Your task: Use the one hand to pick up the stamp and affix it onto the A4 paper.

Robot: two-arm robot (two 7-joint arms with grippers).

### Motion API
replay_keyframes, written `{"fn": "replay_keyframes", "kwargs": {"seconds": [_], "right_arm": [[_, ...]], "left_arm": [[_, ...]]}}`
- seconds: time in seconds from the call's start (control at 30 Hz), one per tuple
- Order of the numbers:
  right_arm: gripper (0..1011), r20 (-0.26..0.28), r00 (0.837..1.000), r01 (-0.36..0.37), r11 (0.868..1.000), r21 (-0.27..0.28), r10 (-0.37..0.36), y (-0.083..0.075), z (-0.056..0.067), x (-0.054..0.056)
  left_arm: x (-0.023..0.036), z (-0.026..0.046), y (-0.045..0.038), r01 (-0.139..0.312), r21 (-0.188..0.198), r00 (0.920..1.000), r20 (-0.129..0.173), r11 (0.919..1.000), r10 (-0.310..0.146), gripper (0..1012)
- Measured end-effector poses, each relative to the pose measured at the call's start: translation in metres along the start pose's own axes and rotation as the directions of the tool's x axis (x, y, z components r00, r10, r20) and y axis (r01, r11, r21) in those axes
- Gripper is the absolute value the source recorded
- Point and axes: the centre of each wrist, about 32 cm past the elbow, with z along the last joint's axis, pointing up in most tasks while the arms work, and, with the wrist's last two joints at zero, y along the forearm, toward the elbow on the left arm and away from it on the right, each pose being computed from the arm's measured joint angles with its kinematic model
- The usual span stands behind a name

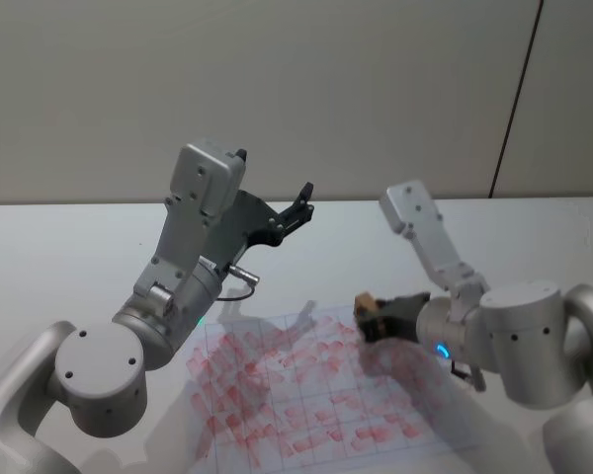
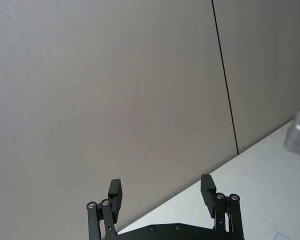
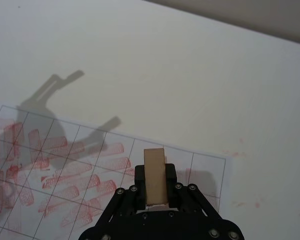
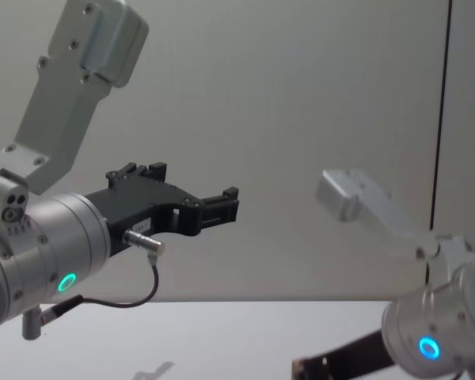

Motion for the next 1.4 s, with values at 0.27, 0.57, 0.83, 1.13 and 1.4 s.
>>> {"fn": "replay_keyframes", "kwargs": {"seconds": [0.27,0.57,0.83,1.13,1.4], "right_arm": [[217,0.008,0.999,0.048,0.996,0.072,-0.049,-0.016,0.013,0.006],[217,-0.011,0.993,0.117,0.987,0.109,-0.117,-0.032,0.017,0.019],[217,-0.037,0.987,0.159,0.983,0.088,-0.156,-0.041,0.006,0.030],[217,-0.066,0.979,0.198,0.979,0.043,-0.195,-0.050,-0.016,0.043],[217,-0.084,0.968,0.237,0.971,0.019,-0.235,-0.057,-0.032,0.053]], "left_arm": [[0.0000,0.0000,0.0000,0.000,0.000,1.0000,0.000,1.0000,0.000,1001],[0.0000,0.0000,0.0000,0.000,0.000,1.0000,0.000,1.0000,0.000,1001],[0.0000,0.0000,0.0000,0.000,0.000,1.0000,0.000,1.0000,0.000,1001],[0.0000,0.0000,0.0000,0.000,0.000,1.0000,0.000,1.0000,0.000,1001],[0.0000,0.0000,0.0000,0.000,0.000,1.0000,0.000,1.0000,0.000,1001]]}}
